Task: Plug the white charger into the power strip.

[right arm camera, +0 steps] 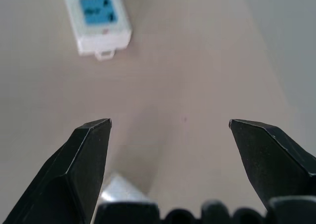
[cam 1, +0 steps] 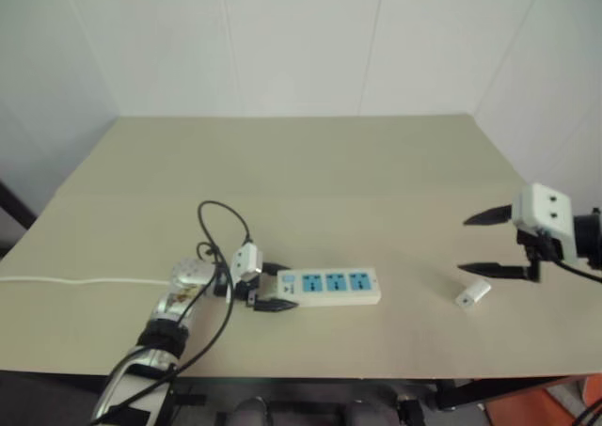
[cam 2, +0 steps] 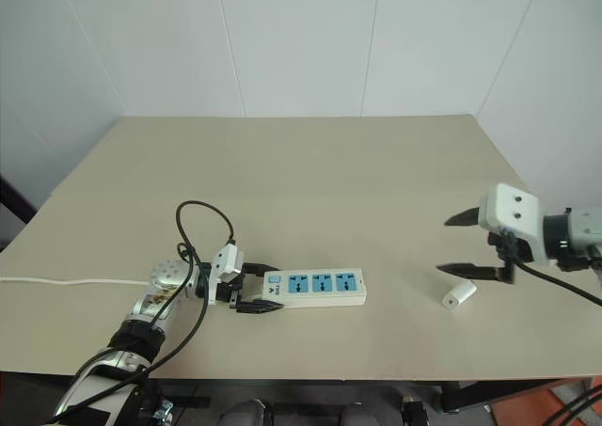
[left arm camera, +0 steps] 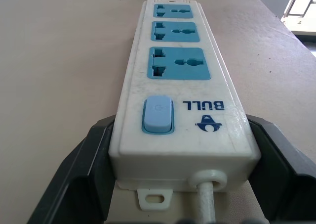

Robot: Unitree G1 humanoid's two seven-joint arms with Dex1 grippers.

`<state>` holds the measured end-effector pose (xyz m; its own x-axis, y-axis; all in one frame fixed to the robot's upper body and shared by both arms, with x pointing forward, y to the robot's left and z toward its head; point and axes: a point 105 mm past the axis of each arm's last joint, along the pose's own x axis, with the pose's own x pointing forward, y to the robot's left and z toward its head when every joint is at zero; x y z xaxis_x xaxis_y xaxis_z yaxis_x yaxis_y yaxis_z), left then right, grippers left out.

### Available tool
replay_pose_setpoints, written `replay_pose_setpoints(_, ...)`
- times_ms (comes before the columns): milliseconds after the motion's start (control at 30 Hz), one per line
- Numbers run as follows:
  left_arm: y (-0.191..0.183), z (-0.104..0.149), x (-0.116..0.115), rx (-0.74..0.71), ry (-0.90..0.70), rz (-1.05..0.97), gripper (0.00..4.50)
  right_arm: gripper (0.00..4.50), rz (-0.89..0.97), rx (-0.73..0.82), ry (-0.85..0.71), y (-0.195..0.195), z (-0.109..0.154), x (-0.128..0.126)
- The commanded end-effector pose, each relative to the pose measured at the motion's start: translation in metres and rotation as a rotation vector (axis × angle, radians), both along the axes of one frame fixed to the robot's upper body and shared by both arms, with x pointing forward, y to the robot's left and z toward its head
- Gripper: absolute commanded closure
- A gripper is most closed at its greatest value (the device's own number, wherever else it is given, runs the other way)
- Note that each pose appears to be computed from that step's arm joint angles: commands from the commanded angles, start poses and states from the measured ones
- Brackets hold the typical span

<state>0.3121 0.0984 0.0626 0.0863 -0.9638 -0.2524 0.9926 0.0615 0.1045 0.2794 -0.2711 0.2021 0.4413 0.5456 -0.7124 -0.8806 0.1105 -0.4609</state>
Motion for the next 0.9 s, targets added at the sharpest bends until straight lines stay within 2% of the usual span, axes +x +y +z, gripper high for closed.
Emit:
replay_pose_setpoints(33, -0.007, -0.022, -0.009, 0.048, 0.081, -0.031, 1.23, 0.0, 0.122, -0.17, -0.011, 0.0, 0.002, -0.001)
replay_pose_setpoints(333, -0.009, -0.022, -0.008, 0.043, 0.084, -0.028, 1.23, 0.0, 0.338, -0.427, 0.03, 0.004, -0.025, -0.001)
replay_pose_setpoints(900, -0.004, -0.022, -0.006, 0.055, 0.079, 0.002, 1.23, 0.0, 0.483, -0.601, -0.032, 0.008, -0.052, 0.007)
